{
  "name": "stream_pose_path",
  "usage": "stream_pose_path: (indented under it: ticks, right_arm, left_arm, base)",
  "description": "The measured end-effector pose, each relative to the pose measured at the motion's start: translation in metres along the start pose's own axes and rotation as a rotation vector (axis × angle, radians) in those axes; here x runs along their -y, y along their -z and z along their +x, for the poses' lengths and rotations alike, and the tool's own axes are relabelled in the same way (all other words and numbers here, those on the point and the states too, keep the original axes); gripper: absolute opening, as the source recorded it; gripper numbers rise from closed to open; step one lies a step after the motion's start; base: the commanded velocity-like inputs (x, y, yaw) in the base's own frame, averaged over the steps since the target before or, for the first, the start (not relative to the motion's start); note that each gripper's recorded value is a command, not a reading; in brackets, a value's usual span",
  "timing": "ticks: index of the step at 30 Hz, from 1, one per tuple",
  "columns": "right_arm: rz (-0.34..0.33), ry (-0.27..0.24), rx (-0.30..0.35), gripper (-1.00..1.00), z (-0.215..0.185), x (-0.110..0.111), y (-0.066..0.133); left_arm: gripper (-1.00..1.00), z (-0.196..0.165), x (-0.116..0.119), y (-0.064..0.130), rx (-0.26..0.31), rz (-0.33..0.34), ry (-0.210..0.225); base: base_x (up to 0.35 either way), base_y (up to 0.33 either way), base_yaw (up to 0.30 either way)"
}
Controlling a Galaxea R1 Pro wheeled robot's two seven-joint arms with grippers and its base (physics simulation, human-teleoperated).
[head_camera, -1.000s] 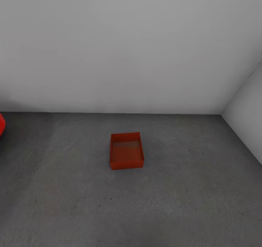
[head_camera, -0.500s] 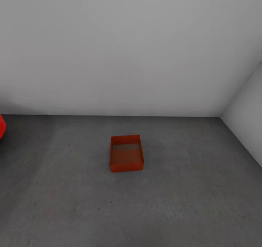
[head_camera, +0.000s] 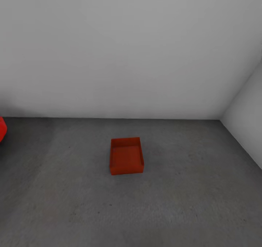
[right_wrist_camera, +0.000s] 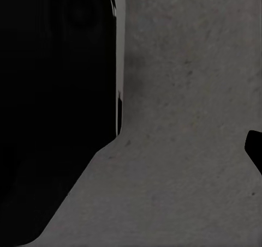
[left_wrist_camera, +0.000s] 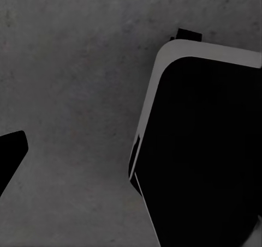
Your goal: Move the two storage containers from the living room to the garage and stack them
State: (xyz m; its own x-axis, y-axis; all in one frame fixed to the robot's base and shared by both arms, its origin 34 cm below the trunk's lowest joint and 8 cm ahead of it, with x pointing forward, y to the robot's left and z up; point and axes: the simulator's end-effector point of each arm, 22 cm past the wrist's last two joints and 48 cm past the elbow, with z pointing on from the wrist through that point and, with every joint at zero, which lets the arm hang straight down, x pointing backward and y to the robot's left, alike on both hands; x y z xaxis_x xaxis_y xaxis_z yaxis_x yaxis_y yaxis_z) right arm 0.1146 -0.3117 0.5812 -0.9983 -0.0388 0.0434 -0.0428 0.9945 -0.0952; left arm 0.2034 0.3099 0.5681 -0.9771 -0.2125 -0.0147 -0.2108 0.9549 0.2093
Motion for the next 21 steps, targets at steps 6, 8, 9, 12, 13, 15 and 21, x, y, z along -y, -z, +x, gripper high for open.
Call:
stream_pose_path:
  ticks: [6, 8, 9, 12, 13, 15, 21]
  right_arm:
    - [0.001, 0.000, 0.009, 1.00, -0.003, 0.000, 0.000]
    - [0.002, -0.001, 0.014, 1.00, -0.005, 0.001, 0.000]
    - [0.002, -0.001, 0.016, 1.00, -0.006, 0.000, 0.000]
    - [0.003, -0.001, 0.022, 1.00, -0.008, 0.001, 0.000]
    - [0.002, -0.001, 0.023, 1.00, -0.009, 0.000, 0.000]
    - [0.002, -0.001, 0.026, 1.00, -0.010, 0.000, 0.000]
    - [0.000, 0.000, 0.036, 1.00, -0.013, 0.000, 0.001]
  left_arm:
    - [1.00, -0.004, 0.001, 0.001, 0.010, 0.002, 0.002]
    - [1.00, -0.005, 0.001, 0.001, 0.013, 0.003, 0.003]
    - [1.00, -0.006, 0.001, 0.001, 0.014, 0.003, 0.003]
    - [1.00, -0.008, 0.001, 0.002, 0.019, 0.004, 0.004]
    - [1.00, -0.008, 0.001, 0.002, 0.020, 0.004, 0.004]
    - [1.00, -0.010, 0.002, 0.002, 0.023, 0.005, 0.005]
    - [1.00, -0.013, 0.002, 0.003, 0.033, 0.007, 0.007]
  base:
    - [0.000, 0.000, 0.000]
    - [0.000, 0.000, 0.000]
    - [0.000, 0.000, 0.000]
    - [0.000, 0.000, 0.000]
    - [0.000, 0.000, 0.000]
    - [0.000, 0.000, 0.000]
    - [0.000, 0.000, 0.000]
